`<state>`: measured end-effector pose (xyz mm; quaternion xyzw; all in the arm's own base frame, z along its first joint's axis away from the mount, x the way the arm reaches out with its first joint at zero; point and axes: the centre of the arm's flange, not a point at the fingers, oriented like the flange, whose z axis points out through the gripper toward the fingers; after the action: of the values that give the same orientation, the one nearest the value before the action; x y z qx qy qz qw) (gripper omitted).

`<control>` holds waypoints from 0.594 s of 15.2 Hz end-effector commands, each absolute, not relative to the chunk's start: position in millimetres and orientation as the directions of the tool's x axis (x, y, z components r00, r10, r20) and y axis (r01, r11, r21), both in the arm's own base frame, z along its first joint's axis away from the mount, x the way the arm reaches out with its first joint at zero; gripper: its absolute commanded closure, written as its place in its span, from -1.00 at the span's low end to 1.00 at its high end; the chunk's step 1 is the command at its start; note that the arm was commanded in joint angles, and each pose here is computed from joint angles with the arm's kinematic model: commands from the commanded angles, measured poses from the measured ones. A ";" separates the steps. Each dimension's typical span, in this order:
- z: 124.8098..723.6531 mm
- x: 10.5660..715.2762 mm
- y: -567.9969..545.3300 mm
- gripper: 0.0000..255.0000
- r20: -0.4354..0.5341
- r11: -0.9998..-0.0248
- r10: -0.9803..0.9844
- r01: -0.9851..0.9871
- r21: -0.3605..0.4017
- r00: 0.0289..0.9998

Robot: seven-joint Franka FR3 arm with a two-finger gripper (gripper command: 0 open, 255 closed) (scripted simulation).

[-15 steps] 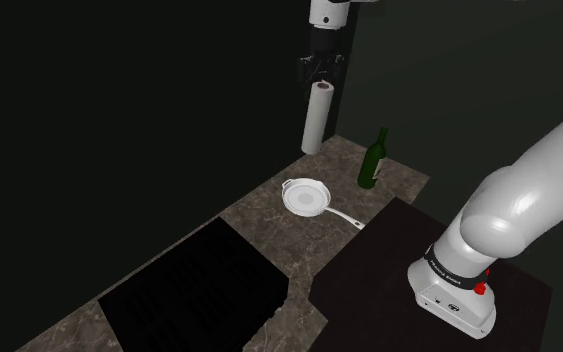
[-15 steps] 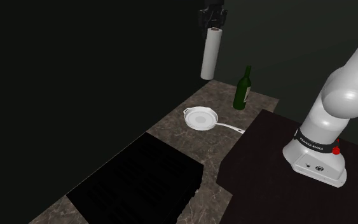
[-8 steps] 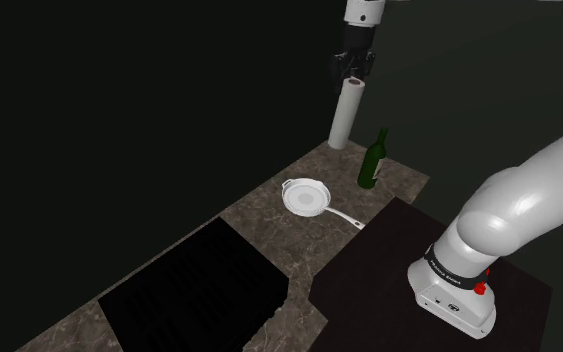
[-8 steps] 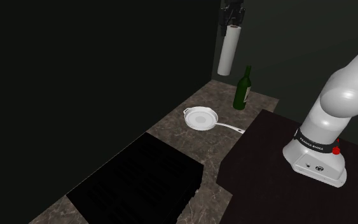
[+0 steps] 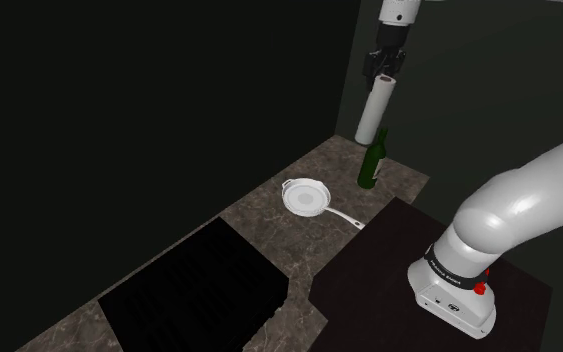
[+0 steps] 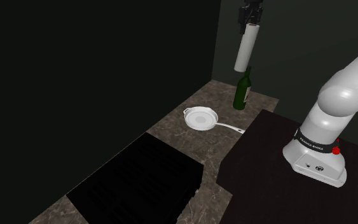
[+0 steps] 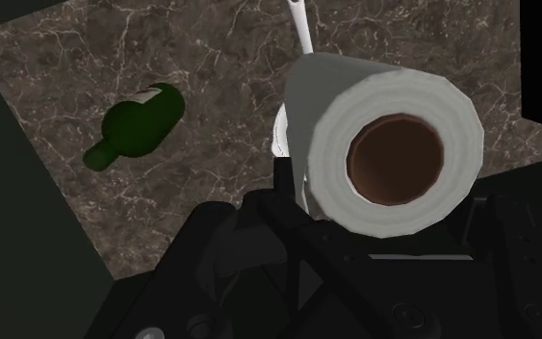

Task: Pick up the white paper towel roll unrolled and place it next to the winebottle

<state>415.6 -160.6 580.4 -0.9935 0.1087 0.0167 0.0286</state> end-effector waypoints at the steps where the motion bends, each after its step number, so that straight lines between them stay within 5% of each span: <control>1: 580.4 406.4 -185.2 1.00 -0.040 -0.975 -0.214 -0.215 -0.053 0.976; 9: 580.6 363.9 -281.8 1.00 -0.040 -0.975 -0.214 -0.215 -0.053 0.976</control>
<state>368.8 -268.1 581.5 -0.9935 0.1085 0.0166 0.0289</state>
